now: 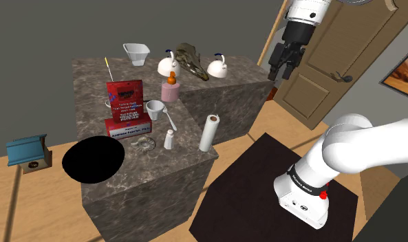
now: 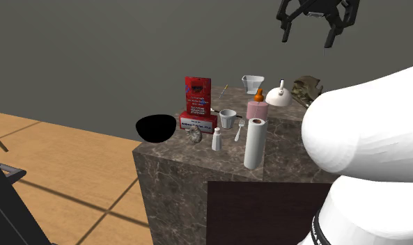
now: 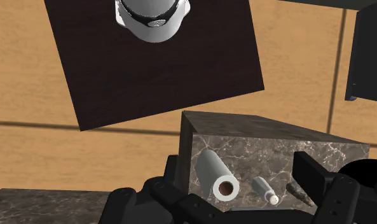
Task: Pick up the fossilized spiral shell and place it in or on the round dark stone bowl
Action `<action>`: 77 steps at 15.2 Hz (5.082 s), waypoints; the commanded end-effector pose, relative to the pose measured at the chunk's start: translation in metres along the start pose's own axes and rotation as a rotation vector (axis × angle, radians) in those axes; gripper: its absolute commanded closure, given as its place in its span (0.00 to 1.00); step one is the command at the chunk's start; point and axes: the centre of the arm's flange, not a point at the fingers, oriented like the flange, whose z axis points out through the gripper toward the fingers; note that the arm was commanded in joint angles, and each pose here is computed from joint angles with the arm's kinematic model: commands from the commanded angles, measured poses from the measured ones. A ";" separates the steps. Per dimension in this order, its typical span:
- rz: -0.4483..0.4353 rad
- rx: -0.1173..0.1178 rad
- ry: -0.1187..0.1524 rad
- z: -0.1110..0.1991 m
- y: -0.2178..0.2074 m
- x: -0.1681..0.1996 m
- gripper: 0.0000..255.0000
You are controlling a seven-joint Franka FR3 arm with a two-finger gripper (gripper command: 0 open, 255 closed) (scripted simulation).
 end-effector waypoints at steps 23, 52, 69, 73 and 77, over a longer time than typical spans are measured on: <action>-0.361 0.031 0.066 0.186 -0.108 0.181 0.00; -0.733 0.064 0.134 0.394 -0.290 0.330 0.00; -0.733 0.064 0.134 0.403 -0.290 0.331 1.00; -0.733 0.064 0.134 0.392 -0.292 0.329 1.00; -0.733 0.064 0.134 0.371 -0.294 0.326 1.00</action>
